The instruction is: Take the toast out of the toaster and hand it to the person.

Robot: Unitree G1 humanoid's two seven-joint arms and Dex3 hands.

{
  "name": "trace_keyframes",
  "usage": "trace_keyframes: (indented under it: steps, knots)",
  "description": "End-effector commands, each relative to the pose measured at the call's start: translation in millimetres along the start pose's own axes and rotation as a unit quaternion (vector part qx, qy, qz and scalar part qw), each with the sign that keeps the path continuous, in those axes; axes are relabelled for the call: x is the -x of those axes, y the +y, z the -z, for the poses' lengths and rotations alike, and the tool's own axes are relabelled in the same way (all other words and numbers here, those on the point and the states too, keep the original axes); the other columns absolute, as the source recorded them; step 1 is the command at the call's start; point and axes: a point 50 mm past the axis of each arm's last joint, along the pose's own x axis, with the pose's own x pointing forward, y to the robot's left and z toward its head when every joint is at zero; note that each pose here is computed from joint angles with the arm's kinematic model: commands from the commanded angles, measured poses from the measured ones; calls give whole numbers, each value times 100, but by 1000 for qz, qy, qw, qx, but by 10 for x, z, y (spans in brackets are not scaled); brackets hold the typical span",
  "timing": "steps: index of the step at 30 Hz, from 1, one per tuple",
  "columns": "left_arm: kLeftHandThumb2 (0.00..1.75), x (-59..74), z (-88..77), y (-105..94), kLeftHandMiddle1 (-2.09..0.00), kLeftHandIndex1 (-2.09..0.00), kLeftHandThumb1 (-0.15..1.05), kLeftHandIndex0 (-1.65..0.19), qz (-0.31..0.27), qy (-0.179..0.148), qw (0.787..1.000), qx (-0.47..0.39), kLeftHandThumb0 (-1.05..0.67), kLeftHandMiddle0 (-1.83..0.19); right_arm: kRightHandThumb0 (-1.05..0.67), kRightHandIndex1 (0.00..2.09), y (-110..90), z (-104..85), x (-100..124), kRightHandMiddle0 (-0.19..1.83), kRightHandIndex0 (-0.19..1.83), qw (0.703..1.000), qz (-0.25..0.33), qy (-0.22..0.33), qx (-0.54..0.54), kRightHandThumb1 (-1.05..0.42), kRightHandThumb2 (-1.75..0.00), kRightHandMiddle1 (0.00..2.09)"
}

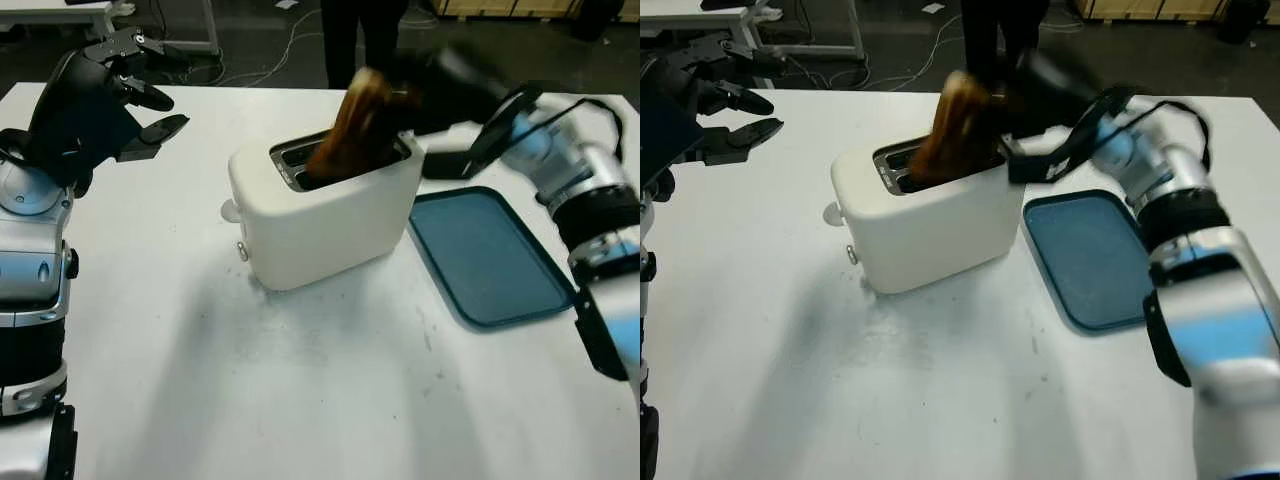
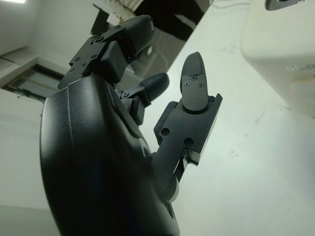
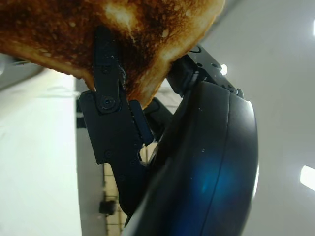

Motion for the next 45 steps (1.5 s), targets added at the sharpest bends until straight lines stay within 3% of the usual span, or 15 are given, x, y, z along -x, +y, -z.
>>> trace_keyframes:
  steps: [1, 8, 13, 17, 24, 32, 37, 39, 42, 45]
  knots:
    - [40, 15, 17, -2, -108, -77, 73, -38, -2, -1, 1000, 1, -9, -32, -42, 175, -147, 9, -25, 67, 98, 999, 30, 7, -20, -92, -43, 175]
    - [39, 12, 18, 1, -108, -76, 74, -37, -2, 1, 1000, 6, -11, -30, -46, 175, -410, 132, 7, 70, 97, 994, 87, 50, -47, -92, -43, 175]
    - [38, 15, 16, 3, -108, -76, 75, -37, -2, 3, 1000, 5, -9, -30, -52, 175, -595, 221, 30, 77, 106, 979, 141, 81, -126, -92, -36, 175]
    - [38, 14, 15, 7, -108, -76, 75, -37, -1, 1, 1000, -3, -10, -30, -51, 175, -630, 339, 81, 78, 103, 964, 163, 128, -164, -92, -34, 175]
    - [37, -1, 13, -1, -109, -76, 75, -36, 2, 3, 1000, 5, -8, -29, -36, 175, -349, 596, 225, 72, 98, 928, 177, 205, -256, -92, -39, 175]
    - [37, -8, 21, -4, -110, -77, 74, -38, 4, -2, 1000, -9, -12, -32, -20, 175, 136, 835, 468, 46, 84, 877, 198, 307, -312, -92, -44, 175]
    - [38, -17, 28, -17, -109, -77, 74, -37, 6, -1, 1000, -6, -13, -31, -12, 175, 385, 907, 586, 30, 75, 848, 198, 353, -342, -92, -49, 175]
    - [39, -19, 32, -22, -110, -77, 74, -37, 6, -3, 1000, -5, -13, -31, -14, 175, 466, 927, 622, 26, 71, 834, 202, 374, -351, -92, -47, 158]
    - [40, -21, 35, -23, -110, -78, 73, -37, 7, -7, 1000, -7, -13, -32, -12, 175, 572, 948, 672, 22, 64, 818, 206, 399, -359, -92, -42, 172]
    - [42, -20, 42, -21, -113, -80, 71, -38, 7, -10, 1000, -11, -15, -34, -13, 175, 672, 958, 717, 27, 69, 800, 209, 409, -386, -92, -43, 174]
